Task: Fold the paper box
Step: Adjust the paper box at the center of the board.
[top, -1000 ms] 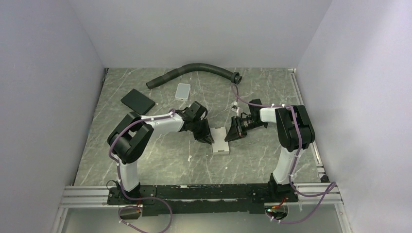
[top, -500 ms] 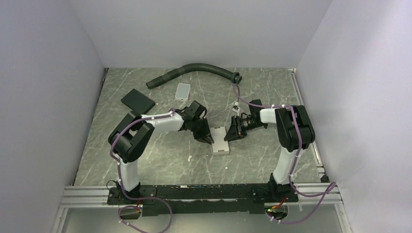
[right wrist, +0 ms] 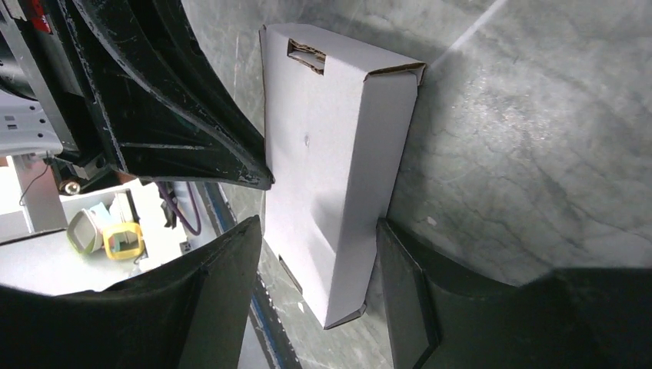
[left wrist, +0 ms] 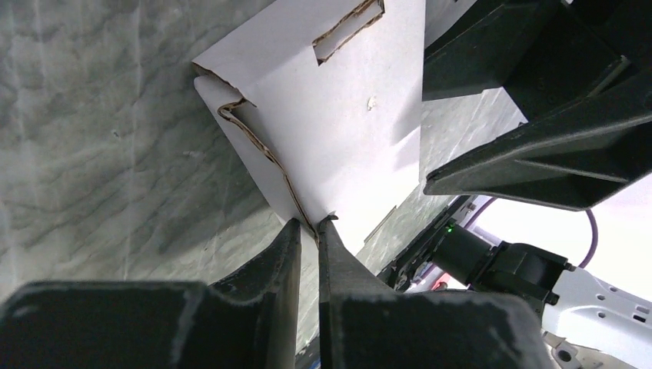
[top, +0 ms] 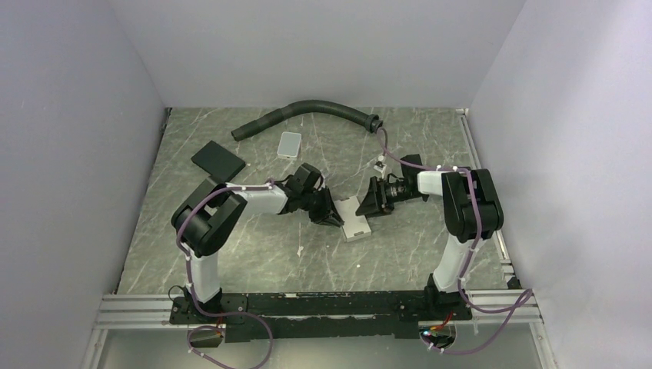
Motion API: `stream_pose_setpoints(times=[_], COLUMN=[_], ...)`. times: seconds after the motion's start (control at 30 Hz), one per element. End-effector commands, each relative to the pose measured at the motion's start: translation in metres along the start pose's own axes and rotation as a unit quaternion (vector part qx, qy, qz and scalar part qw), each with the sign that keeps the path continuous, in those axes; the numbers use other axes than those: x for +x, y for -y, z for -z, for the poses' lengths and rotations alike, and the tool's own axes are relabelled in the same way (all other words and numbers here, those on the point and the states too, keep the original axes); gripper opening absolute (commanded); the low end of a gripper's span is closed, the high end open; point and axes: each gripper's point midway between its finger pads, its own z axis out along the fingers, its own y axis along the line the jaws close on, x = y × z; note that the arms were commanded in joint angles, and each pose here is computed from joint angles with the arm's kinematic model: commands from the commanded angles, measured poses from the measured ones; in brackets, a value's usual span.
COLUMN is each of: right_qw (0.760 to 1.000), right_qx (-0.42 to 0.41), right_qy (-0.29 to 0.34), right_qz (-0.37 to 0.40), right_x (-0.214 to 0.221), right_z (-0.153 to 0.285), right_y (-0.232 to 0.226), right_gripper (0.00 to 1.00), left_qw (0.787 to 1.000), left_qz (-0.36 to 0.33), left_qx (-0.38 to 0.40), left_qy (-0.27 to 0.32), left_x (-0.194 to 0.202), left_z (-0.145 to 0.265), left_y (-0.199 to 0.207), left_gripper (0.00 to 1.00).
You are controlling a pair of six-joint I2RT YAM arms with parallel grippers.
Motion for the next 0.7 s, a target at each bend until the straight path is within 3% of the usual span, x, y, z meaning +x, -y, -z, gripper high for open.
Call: stream_pose_setpoints(times=[0.0, 0.37, 0.67], right_qw=[0.999, 0.993, 0.996], right_qx=[0.003, 0.046, 0.051], right_qy=[0.015, 0.046, 0.027], right_qz=[0.044, 0.103, 0.066], right_x=[-0.013, -0.031, -0.019], right_z=[0.004, 0.024, 0.018], right_y=[-0.003, -0.007, 0.011], right_gripper=[0.61, 0.65, 0.71], left_qw=[0.999, 0.999, 0.999], left_qz=[-0.007, 0.011, 0.018], left_qx=[0.006, 0.013, 0.022], left_qy=[0.039, 0.044, 0.046], left_x=[-0.012, -0.009, -0.008], left_z=[-0.015, -0.008, -0.006], left_y=[-0.011, -0.026, -0.031], left_gripper=[0.12, 0.12, 0.11])
